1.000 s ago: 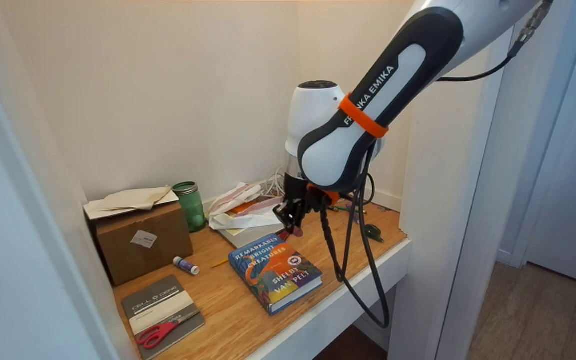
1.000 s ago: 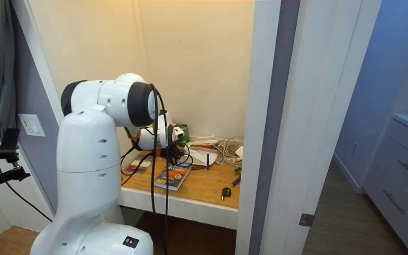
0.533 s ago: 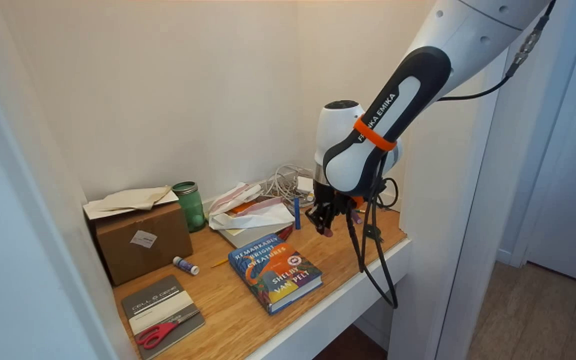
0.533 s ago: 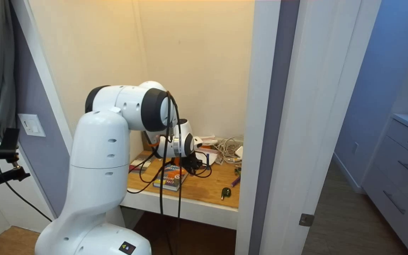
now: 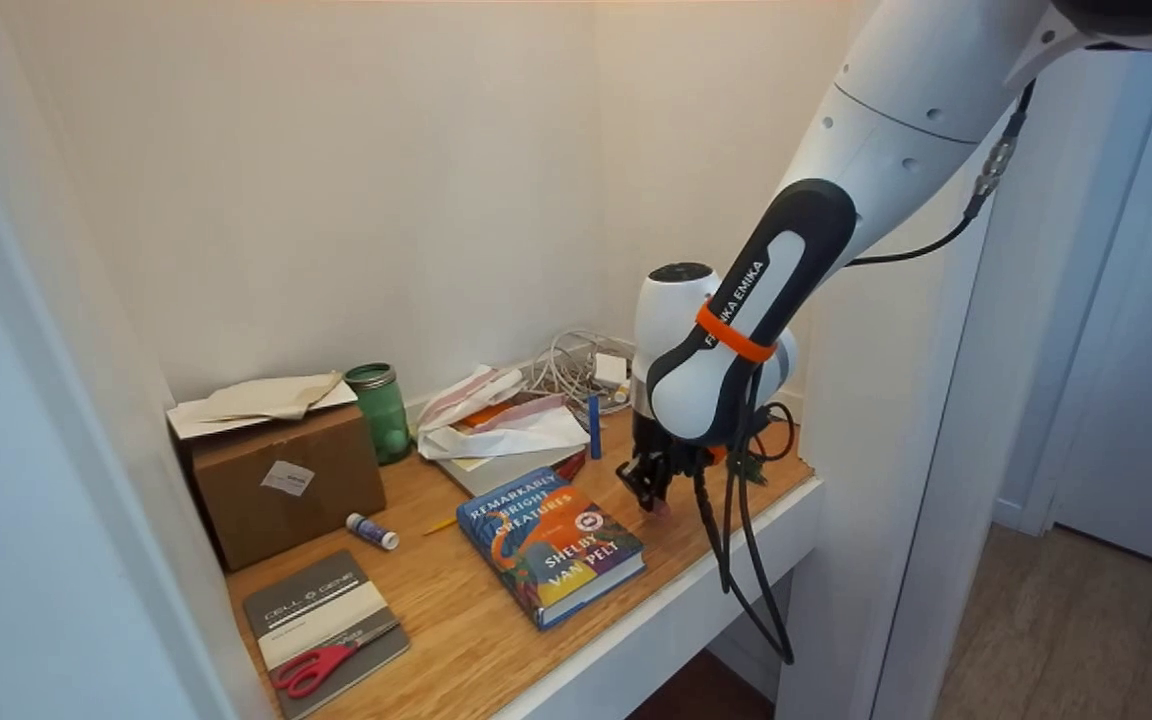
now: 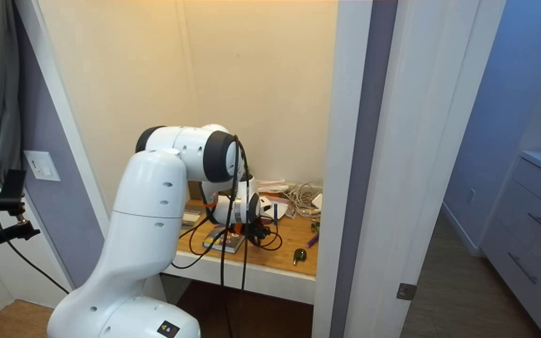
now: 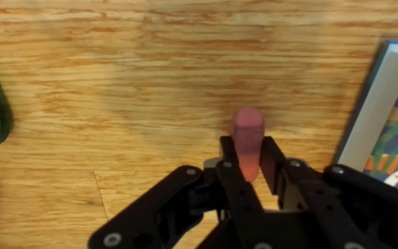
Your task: Move the purple object to the right, open the book, put the purple object inside then close the book
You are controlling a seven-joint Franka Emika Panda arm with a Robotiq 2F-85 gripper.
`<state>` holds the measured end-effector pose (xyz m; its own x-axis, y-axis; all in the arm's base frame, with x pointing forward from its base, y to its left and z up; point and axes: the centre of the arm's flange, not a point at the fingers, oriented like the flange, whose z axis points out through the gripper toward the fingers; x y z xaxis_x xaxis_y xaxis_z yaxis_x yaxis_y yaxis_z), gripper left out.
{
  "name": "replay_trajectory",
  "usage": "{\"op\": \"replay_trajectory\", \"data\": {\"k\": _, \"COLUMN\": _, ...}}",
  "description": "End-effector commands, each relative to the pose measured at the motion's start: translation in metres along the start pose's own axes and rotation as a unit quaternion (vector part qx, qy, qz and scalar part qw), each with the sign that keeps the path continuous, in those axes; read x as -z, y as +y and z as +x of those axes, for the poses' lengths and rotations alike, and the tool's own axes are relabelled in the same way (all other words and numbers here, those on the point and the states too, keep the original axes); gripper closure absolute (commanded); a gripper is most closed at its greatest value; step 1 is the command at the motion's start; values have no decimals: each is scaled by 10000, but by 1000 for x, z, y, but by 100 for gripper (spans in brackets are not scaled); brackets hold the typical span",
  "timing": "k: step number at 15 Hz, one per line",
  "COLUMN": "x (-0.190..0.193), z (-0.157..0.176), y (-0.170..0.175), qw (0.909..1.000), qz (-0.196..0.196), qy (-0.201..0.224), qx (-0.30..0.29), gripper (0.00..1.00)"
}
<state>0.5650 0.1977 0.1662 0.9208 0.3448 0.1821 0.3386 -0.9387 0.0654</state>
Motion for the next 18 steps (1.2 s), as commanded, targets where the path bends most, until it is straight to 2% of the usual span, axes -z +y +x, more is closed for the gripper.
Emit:
{"op": "replay_trajectory", "data": {"k": 1, "x": -13, "z": 9, "y": -3, "qw": 9999, "qz": 91, "qy": 83, "qx": -73, "gripper": 51}}
{"op": "replay_trajectory", "data": {"k": 3, "x": -7, "z": 12, "y": -1, "qw": 9998, "qz": 142, "qy": 101, "qx": -138, "gripper": 39}}
{"op": "replay_trajectory", "data": {"k": 6, "x": 10, "z": 17, "y": 3, "qw": 9988, "qz": 317, "qy": 158, "qx": -326, "gripper": 16}}
{"op": "replay_trajectory", "data": {"k": 8, "x": 17, "z": 20, "y": 3, "qw": 9971, "qz": 568, "qy": 165, "qx": -483, "gripper": 4}}
{"op": "replay_trajectory", "data": {"k": 9, "x": 20, "z": 21, "y": 5, "qw": 9955, "qz": 735, "qy": 148, "qx": -576, "gripper": 1}}
{"op": "replay_trajectory", "data": {"k": 13, "x": 24, "z": 22, "y": 5, "qw": 9877, "qz": 1312, "qy": -57, "qx": -846, "gripper": 0}}
{"op": "replay_trajectory", "data": {"k": 18, "x": 18, "z": 18, "y": -3, "qw": 9725, "qz": 2055, "qy": -421, "qx": -1010, "gripper": 0}}
